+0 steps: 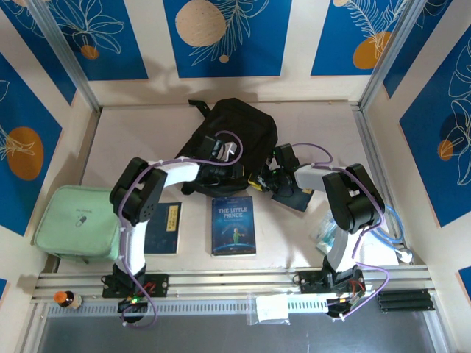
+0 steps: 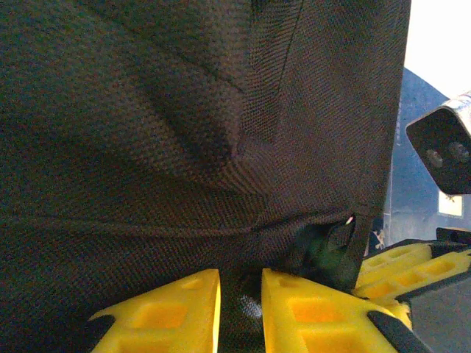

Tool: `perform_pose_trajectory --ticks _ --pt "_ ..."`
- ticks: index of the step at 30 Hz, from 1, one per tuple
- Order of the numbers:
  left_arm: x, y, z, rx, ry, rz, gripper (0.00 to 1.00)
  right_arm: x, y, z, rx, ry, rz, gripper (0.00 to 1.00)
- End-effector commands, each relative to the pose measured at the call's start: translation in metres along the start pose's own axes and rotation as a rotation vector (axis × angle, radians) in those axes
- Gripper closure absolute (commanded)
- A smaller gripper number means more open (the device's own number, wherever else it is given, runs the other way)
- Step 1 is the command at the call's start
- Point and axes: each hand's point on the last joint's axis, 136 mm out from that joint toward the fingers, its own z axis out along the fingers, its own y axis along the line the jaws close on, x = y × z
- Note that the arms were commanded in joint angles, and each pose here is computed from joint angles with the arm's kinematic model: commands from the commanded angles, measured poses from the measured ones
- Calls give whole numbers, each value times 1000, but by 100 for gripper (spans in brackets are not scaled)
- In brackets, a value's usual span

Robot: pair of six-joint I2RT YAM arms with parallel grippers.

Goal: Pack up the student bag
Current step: Unzip the student bag at the top-center of the table.

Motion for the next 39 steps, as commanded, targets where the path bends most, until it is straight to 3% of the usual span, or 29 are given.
perform_pose_trajectory --ticks 1,22,25,31,36,39 --pt "3 -6 7 57 12 34 79 12 -23 8 74 39 49 81" --pt "-20 -12 20 100 -39 10 62 12 -24 8 76 40 52 82" --pt "-20 -12 22 102 -39 1 69 12 -25 7 76 39 53 82" --pt "-27 -6 17 57 -67 -6 99 10 -24 5 69 34 51 83" --pt "-34 -13 -7 28 -109 42 100 -5 -6 -12 7 -8 8 82" --pt "-33 -24 -22 48 -109 71 100 -15 12 -30 -53 -40 -41 77"
